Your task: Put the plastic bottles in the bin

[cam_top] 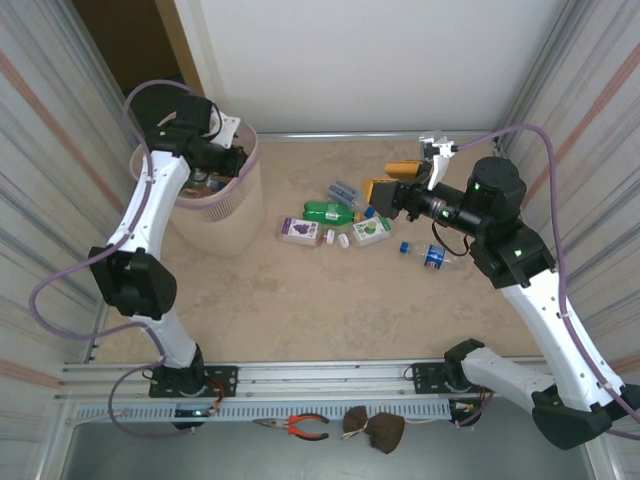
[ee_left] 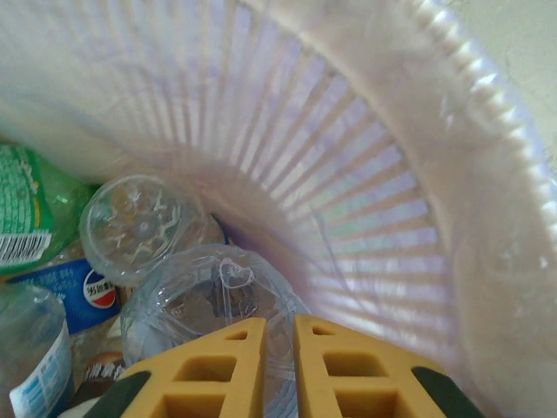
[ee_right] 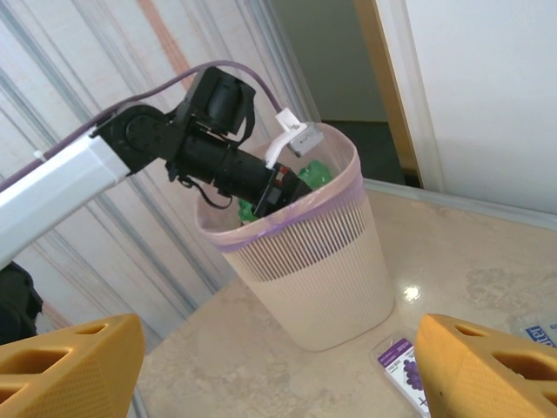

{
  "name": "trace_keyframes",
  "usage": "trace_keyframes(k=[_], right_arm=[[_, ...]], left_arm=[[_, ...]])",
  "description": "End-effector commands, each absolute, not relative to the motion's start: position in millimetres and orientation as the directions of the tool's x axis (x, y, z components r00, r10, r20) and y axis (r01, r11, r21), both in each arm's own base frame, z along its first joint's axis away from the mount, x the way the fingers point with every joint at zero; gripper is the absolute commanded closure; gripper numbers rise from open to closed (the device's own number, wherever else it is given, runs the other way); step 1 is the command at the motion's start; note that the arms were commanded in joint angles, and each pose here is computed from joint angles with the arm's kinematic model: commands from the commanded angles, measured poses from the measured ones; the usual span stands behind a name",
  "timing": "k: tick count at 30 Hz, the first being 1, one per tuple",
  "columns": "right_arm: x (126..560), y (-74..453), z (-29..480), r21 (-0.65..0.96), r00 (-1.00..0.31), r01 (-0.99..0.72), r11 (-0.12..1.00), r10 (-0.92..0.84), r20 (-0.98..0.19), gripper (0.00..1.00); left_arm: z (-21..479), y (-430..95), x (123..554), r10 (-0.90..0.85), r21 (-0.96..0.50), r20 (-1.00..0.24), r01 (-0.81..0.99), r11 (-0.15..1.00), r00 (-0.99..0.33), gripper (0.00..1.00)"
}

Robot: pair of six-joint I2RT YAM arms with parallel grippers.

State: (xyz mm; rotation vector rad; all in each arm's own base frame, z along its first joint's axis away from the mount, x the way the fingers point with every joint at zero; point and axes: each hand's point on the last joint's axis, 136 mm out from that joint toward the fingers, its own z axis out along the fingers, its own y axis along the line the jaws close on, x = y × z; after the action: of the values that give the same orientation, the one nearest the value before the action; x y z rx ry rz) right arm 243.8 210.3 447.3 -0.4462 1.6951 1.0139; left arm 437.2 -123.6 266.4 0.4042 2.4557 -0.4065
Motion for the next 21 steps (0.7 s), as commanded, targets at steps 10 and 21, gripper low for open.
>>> trace_keyframes(k=[10, 21], right_arm=[[259, 185, 418, 0.385, -0.425, -0.56, 0.734, 0.144, -0.894, 0.22], [297, 174, 326, 0.365, -0.631, -0.378, 0.851, 0.052, -0.774, 0.22]], left_arm=[[296, -139, 445, 0.145, -0.21, -0.689, 0.387, 0.898, -0.71, 0.8], [354, -140, 406, 0.165, -0.166, -0.772, 0.445, 0.88, -0.614, 0.72]])
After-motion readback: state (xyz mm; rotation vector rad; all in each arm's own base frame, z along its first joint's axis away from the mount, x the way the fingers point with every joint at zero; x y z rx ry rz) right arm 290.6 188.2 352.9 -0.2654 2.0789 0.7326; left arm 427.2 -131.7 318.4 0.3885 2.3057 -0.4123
